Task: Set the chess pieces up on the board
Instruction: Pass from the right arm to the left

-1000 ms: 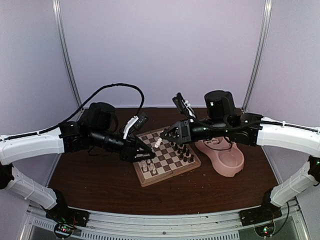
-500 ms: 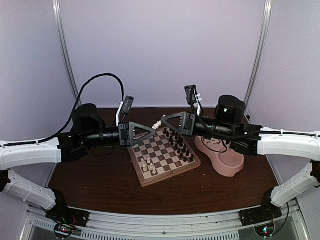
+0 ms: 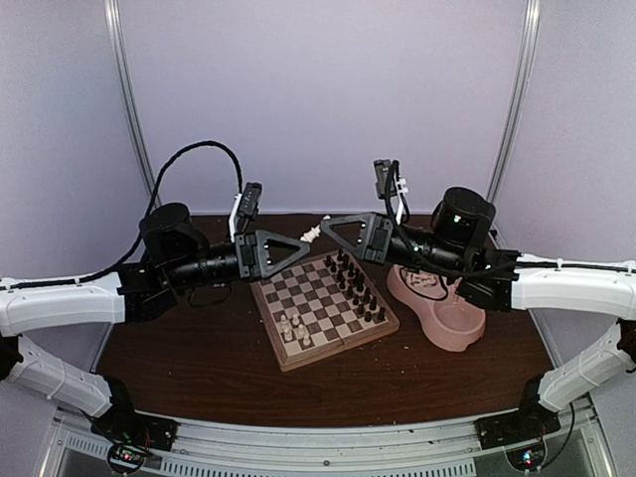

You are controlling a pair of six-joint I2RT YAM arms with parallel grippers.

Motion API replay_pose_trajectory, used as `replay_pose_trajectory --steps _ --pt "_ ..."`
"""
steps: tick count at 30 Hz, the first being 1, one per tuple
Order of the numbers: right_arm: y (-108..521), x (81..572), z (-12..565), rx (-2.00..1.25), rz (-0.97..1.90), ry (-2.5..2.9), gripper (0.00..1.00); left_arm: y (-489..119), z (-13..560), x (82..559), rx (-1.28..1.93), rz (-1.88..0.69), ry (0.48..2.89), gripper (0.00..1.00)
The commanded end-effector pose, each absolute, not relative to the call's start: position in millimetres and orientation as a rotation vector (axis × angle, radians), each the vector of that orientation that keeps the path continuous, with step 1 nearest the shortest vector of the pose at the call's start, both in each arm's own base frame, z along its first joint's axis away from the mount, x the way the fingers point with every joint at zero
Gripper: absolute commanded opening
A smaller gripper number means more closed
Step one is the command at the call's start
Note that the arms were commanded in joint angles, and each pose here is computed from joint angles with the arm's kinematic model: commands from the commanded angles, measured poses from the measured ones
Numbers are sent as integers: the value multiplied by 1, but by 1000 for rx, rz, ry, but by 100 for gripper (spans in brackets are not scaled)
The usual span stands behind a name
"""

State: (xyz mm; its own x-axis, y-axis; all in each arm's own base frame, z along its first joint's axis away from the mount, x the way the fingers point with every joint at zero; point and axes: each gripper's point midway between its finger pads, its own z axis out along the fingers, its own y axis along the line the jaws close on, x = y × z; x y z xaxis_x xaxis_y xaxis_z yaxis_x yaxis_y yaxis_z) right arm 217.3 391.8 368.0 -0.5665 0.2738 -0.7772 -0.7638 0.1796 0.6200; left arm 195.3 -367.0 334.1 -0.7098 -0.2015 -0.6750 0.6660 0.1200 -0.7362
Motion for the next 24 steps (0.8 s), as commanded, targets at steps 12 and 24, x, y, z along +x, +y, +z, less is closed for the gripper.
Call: replay_pose_trajectory --steps 12,24 --pt "402 214 350 -489 1563 1615 8 -367 362 202 431 -1705 1621 33" --pt "398 217 339 -467 1529 1635 30 -365 349 208 415 -1664 1693 4"
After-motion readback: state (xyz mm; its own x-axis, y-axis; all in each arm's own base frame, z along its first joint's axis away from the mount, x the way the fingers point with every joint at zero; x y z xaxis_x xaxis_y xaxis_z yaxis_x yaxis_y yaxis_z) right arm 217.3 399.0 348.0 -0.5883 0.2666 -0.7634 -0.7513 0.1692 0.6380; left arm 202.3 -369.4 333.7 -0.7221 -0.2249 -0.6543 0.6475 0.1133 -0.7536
